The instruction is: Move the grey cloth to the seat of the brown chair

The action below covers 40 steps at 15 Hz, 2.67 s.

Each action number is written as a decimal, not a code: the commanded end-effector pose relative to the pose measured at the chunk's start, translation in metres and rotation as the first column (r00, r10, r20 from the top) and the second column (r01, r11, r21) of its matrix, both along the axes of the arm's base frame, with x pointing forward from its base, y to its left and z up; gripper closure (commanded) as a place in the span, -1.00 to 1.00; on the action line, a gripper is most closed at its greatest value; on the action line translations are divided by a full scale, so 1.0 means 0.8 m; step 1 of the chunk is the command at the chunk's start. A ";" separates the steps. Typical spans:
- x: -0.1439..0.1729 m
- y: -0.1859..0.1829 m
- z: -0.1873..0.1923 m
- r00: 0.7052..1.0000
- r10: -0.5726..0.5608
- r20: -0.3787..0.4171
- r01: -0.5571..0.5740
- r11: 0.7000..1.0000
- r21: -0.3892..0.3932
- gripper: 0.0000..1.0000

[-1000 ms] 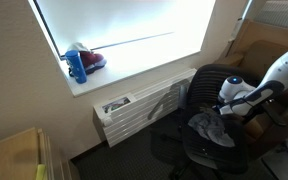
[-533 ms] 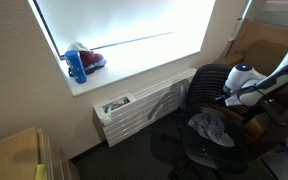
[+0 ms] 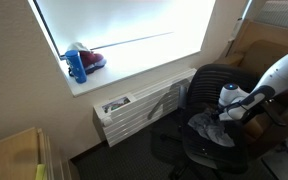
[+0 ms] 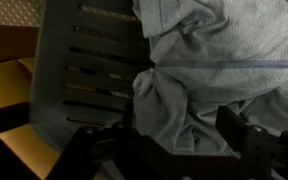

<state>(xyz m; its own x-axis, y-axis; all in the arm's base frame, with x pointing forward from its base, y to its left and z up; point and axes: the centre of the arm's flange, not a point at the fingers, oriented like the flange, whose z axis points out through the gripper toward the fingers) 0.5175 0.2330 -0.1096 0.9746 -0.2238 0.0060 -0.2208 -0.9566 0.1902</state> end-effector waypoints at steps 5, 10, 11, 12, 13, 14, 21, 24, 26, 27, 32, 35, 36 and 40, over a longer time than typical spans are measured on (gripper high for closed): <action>0.045 0.003 -0.146 0.972 -0.082 0.221 0.076 0.997 0.033 -0.50; 0.059 0.013 -0.127 0.960 -0.118 0.253 0.122 0.993 0.002 0.11; 0.062 0.014 -0.121 0.957 -0.129 0.260 0.134 0.991 -0.001 0.26; 0.066 0.016 -0.111 0.963 -0.141 0.230 0.142 0.990 0.013 0.39; 0.069 0.017 -0.102 0.971 -0.142 0.190 0.141 0.990 0.020 0.52; 0.070 0.021 -0.082 0.977 -0.144 0.159 0.139 0.990 0.038 0.66; 0.069 0.041 0.098 0.962 -0.057 0.268 0.015 0.987 0.157 0.93; 0.069 0.044 0.170 0.906 -0.065 0.419 -0.031 0.975 0.219 0.93; 0.059 0.042 0.207 0.866 -0.087 0.493 -0.064 0.958 0.281 0.93; 0.051 0.040 0.222 0.836 -0.113 0.537 -0.080 0.943 0.324 0.93; 0.013 0.016 0.302 0.663 -0.319 0.677 -0.014 0.899 0.438 0.93; 0.029 0.021 0.381 0.589 -0.431 0.683 0.050 0.863 0.502 0.93; 0.030 0.021 0.409 0.555 -0.474 0.684 0.072 0.846 0.528 0.93; 0.028 -0.010 0.510 0.384 -0.647 0.658 0.174 0.751 0.637 0.93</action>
